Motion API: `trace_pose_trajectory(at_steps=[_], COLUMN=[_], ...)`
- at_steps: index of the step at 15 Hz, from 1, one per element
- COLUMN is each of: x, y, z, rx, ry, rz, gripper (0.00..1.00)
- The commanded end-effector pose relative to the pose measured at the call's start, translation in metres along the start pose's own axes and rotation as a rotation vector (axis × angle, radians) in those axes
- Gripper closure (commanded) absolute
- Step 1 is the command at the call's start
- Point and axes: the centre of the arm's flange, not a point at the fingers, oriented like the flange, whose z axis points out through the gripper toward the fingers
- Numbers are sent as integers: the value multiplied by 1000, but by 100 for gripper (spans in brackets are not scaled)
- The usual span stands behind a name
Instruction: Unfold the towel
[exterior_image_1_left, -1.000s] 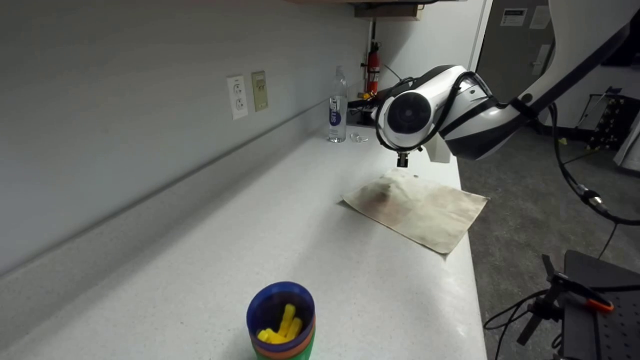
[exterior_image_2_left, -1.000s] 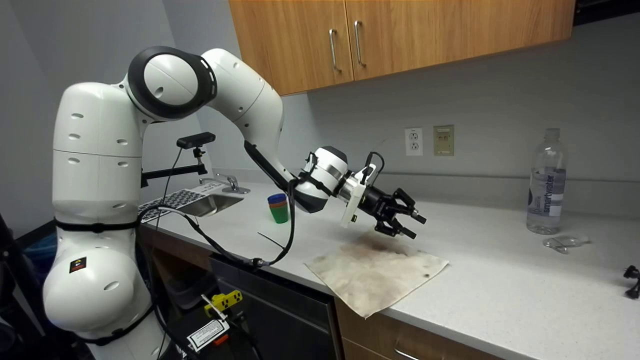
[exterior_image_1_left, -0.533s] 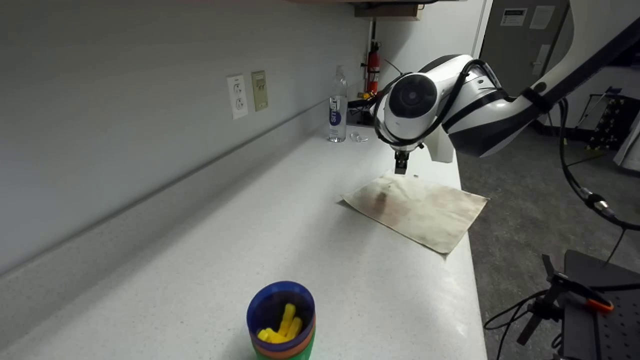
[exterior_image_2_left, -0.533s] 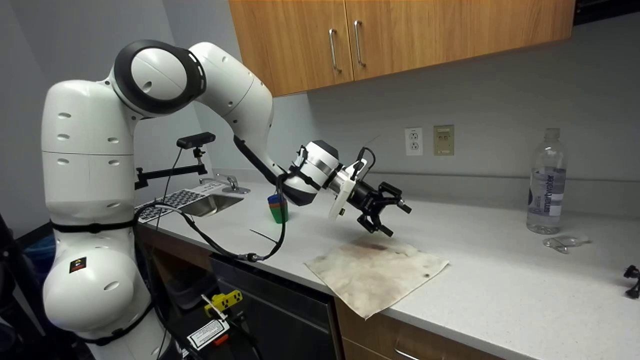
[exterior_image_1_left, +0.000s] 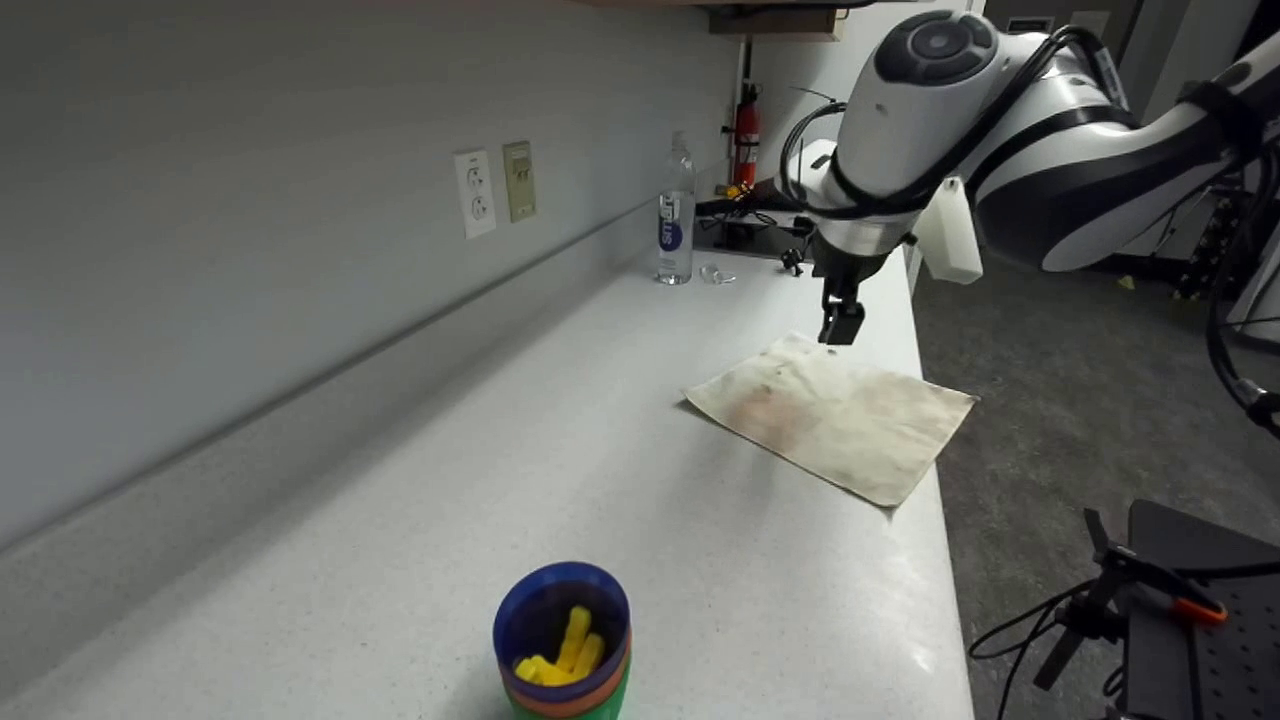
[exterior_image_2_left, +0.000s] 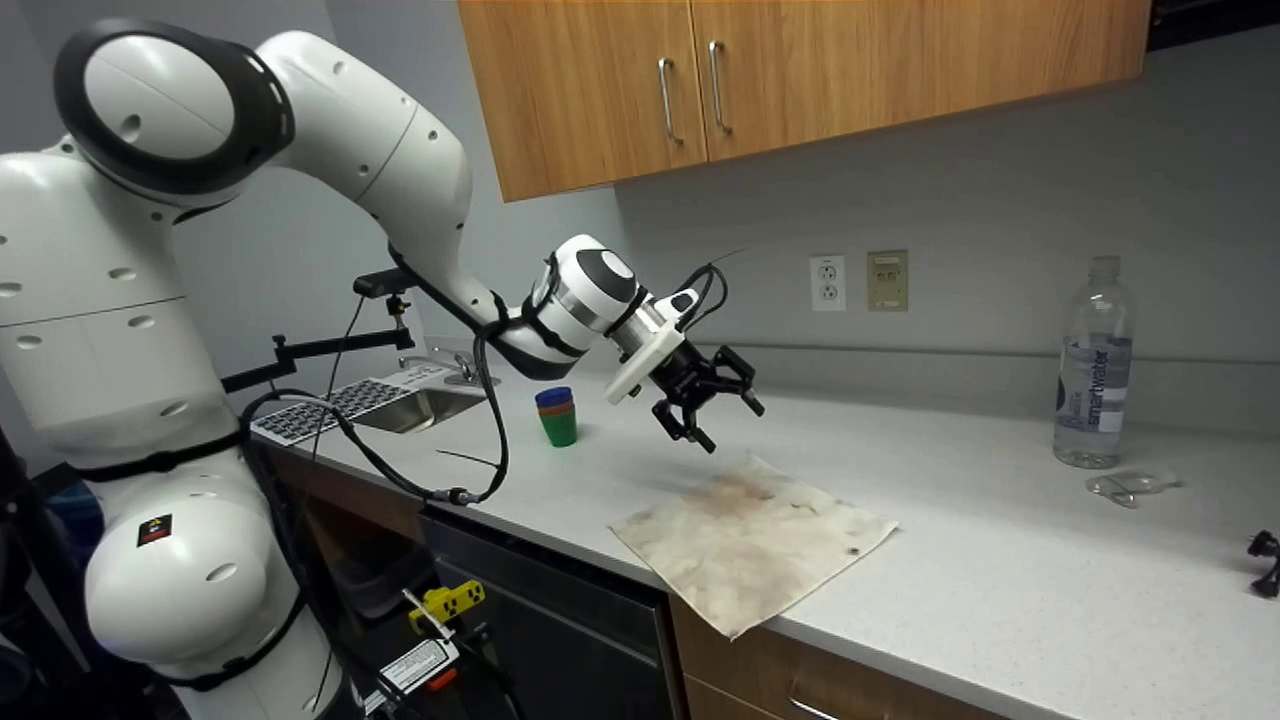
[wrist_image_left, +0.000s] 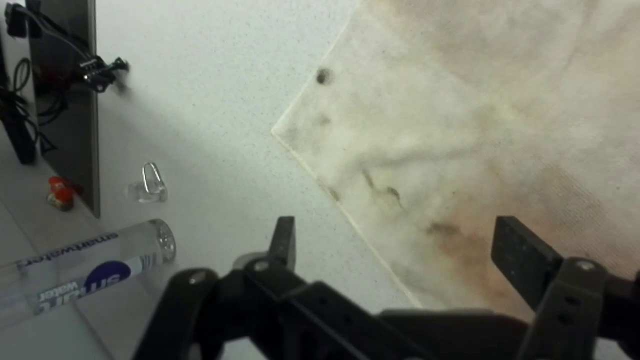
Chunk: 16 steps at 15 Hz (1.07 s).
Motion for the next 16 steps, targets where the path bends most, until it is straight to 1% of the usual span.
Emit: trace_pose_trajectory(at_steps=[1, 6, 10, 12, 13, 16], x=[-39, -58, -68, -72, -53, -58], y=[9, 16, 20, 22, 17, 18], z=[-45, -78, -99, -107, -88, -98], rx=[48, 155, 232, 265, 236, 249], ry=[118, 243, 322, 352, 309, 332], rz=[-53, -88, -75, -44, -46, -33], gripper=[0, 0, 0, 0, 0, 0])
